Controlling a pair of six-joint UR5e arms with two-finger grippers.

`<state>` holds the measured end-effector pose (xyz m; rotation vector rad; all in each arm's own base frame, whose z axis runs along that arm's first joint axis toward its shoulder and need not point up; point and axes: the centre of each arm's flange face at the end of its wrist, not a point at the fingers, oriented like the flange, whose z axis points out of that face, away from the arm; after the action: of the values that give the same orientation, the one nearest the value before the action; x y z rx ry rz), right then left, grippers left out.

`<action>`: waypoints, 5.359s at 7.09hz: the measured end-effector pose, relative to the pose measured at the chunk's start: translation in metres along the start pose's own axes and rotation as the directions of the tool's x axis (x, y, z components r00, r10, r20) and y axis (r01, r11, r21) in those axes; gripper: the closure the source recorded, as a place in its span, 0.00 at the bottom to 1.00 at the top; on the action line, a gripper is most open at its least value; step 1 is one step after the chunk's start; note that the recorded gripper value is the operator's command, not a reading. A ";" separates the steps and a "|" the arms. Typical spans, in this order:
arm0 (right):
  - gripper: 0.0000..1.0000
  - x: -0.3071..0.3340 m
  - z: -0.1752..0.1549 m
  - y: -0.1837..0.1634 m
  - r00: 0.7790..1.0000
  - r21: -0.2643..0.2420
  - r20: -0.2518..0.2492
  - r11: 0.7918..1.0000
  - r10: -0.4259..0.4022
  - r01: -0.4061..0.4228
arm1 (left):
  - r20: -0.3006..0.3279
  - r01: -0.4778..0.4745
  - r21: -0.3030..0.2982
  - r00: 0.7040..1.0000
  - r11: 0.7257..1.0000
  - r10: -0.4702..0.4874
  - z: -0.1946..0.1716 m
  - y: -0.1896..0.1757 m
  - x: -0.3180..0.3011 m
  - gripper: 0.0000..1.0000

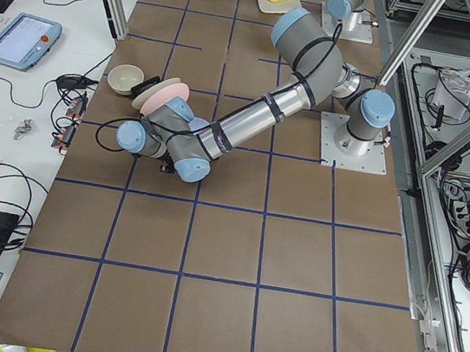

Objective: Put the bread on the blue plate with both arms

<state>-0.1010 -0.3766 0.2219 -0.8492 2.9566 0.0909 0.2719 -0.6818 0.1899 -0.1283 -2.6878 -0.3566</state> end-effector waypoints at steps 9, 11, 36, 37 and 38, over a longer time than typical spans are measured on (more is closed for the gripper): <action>0.90 0.006 0.029 0.014 0.999 0.018 -0.010 0.999 0.045 -0.045 | 0.106 -0.011 -0.028 0.994 1.000 0.013 -0.058 0.021 0.012 0.98; 0.89 0.002 0.018 0.016 0.992 -0.002 -0.012 0.992 0.129 -0.129 | 0.122 -0.021 -0.048 0.992 0.999 0.026 -0.090 0.047 0.046 0.98; 0.83 -0.259 -0.180 -0.196 0.939 0.012 0.097 0.943 0.329 -0.332 | 0.383 -0.026 0.218 0.922 0.976 -0.061 -0.019 0.168 0.455 0.00; 0.83 -0.269 -0.157 -0.228 0.948 0.039 0.101 0.951 0.301 -0.306 | 0.408 -0.018 0.205 0.911 0.979 -0.069 -0.047 0.169 0.464 0.00; 0.83 -0.277 -0.130 -0.262 0.957 0.061 0.101 0.958 0.272 -0.279 | 0.416 -0.016 0.208 0.906 0.978 -0.073 -0.067 0.172 0.474 0.00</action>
<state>0.2668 -0.4617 0.3625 -0.4070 2.9495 0.0311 -0.1057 -0.5179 0.4883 -0.1140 -3.1396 -0.0551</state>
